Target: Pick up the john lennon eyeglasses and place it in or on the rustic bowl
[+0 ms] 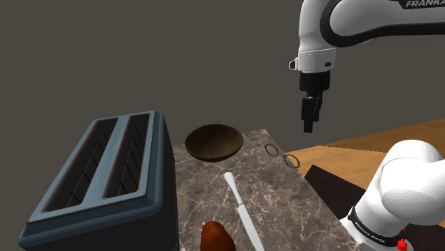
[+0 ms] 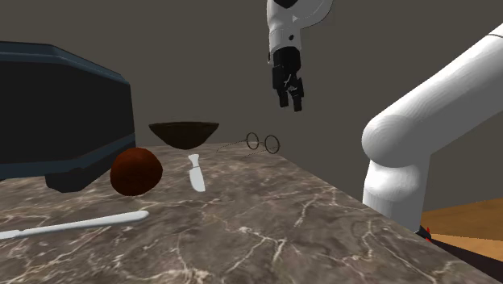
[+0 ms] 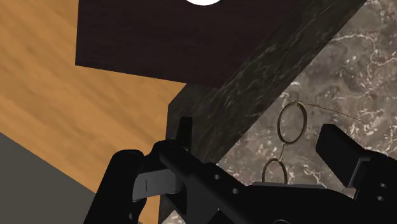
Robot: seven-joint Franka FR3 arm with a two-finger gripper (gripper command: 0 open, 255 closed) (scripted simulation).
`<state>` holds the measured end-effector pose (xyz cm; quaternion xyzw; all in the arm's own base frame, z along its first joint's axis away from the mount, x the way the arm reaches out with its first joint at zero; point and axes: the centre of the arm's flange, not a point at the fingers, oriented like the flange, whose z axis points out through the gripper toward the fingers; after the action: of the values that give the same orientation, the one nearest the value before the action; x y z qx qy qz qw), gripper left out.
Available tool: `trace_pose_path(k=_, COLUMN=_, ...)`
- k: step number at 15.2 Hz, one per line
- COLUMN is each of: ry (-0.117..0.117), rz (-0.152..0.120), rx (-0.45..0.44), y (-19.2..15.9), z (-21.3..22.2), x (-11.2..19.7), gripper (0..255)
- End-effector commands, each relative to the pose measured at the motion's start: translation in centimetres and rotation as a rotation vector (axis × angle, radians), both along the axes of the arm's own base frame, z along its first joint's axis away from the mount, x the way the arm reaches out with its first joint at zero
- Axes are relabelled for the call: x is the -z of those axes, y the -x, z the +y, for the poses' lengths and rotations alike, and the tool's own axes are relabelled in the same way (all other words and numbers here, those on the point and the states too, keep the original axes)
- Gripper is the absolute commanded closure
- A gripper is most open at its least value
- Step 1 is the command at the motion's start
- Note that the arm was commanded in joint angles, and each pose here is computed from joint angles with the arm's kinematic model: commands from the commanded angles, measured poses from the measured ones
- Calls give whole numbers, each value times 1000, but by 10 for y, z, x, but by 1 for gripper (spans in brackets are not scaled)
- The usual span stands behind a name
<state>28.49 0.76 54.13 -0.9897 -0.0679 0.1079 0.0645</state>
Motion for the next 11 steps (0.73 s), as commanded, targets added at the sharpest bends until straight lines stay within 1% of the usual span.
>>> trace_pose_path(k=1, ry=0, rz=0, rx=0, y=0, z=0, x=0, gripper=0)
trace_pose_path(k=9, ry=17, rz=-100, rx=40, y=-18, z=81, x=55, gripper=0)
trace_pose_path(k=11, ry=17, rz=-100, rx=40, y=-17, z=82, x=65, gripper=0)
